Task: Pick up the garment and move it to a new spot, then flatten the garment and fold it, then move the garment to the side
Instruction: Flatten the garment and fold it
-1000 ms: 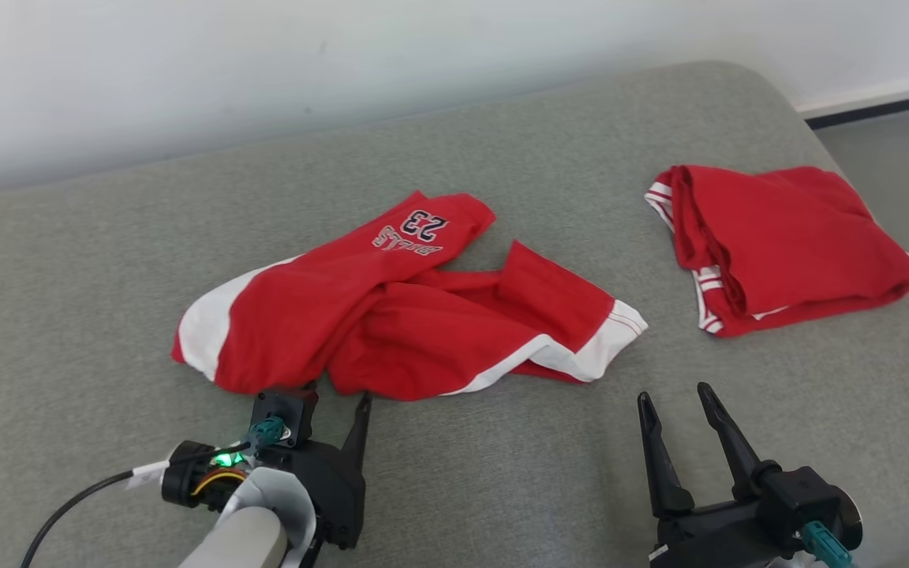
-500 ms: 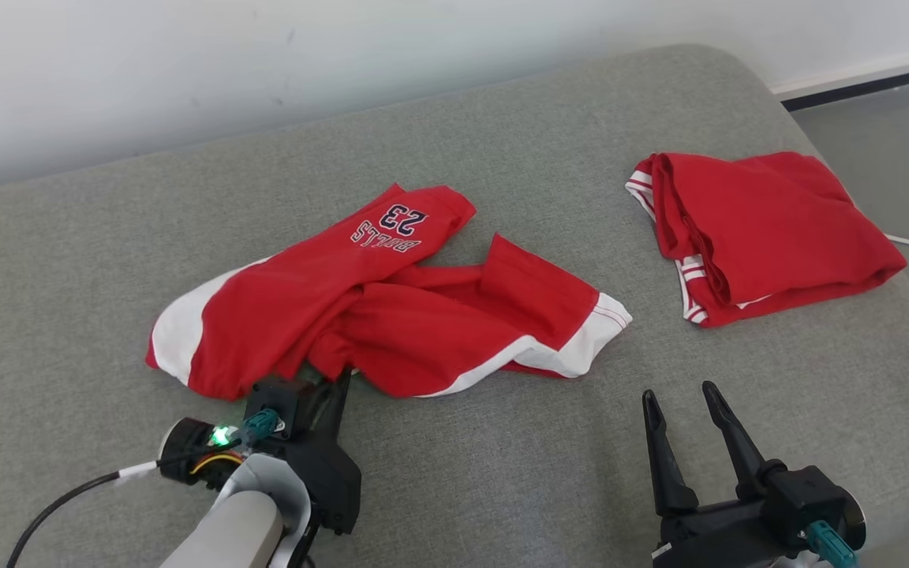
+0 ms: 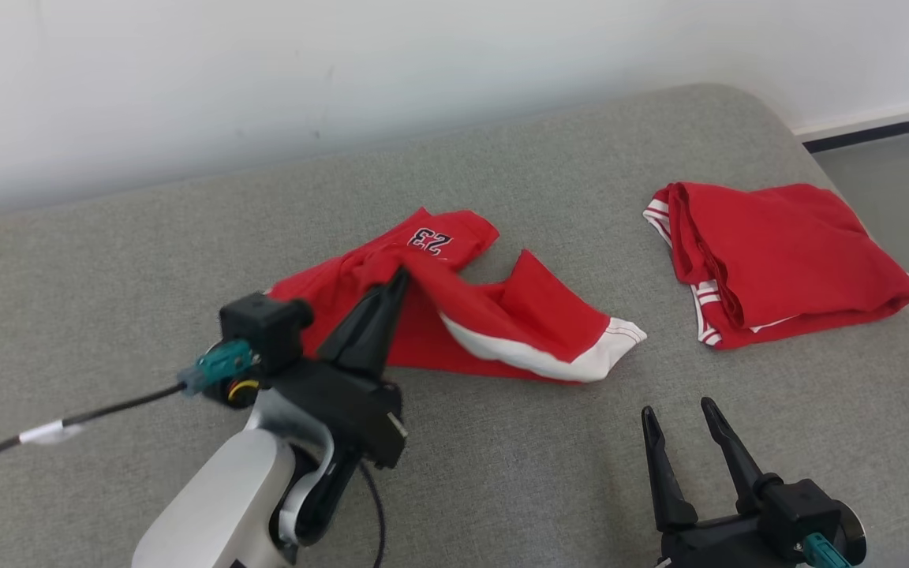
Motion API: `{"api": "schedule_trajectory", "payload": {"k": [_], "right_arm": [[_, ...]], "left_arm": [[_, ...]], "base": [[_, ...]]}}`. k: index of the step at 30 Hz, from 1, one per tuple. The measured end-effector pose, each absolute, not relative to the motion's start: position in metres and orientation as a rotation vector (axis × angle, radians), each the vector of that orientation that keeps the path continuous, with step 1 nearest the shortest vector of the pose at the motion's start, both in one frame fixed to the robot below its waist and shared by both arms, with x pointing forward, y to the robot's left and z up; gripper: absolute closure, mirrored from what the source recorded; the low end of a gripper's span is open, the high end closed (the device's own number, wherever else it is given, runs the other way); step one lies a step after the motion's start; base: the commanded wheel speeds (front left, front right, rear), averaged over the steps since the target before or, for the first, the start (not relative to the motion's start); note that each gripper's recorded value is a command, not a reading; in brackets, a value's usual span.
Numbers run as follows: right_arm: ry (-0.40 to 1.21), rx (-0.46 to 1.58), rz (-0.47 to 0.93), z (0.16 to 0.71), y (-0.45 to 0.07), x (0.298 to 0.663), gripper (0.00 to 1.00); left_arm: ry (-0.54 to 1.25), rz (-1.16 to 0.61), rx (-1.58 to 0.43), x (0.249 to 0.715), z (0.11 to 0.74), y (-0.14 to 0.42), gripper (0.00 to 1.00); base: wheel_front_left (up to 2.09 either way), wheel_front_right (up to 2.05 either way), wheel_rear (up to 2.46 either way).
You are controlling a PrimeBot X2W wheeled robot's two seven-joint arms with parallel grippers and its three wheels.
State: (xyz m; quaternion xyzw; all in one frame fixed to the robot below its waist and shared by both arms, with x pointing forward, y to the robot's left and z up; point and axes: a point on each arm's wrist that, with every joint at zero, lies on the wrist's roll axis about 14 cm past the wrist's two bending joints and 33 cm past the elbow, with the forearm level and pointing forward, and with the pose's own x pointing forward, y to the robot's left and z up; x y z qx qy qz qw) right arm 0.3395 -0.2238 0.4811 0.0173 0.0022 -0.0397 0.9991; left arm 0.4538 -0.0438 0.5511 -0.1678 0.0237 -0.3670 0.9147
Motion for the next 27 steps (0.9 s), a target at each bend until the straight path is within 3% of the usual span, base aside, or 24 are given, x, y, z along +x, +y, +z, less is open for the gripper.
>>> {"api": "schedule_trajectory", "payload": {"k": [8,14,19,23,27], "right_arm": [[-0.016,0.038,-0.064,0.487,-0.219,0.337,0.00],[-0.025,0.042,-0.086,0.490,-0.225,0.332,0.00],[-0.023,0.048,-0.116,0.489,-0.234,0.328,0.00],[-0.020,0.050,-0.131,0.488,-0.238,0.327,0.00],[-0.011,0.050,-0.119,0.485,-0.235,0.331,0.00]], "left_arm": [[-0.083,-0.919,-0.467,0.425,0.650,-0.082,1.00],[0.142,-1.014,-0.531,0.408,0.635,-0.121,1.00],[0.387,-0.745,-0.282,0.445,0.538,-0.073,1.00],[0.494,-0.710,-0.352,0.434,0.508,-0.060,1.00],[0.498,-0.553,-0.373,0.445,0.491,-0.006,1.00]], "base": [[0.00,0.00,0.00],[0.00,0.00,0.00],[0.00,0.00,0.00],[0.00,0.00,0.00],[0.00,0.00,0.00]]}}
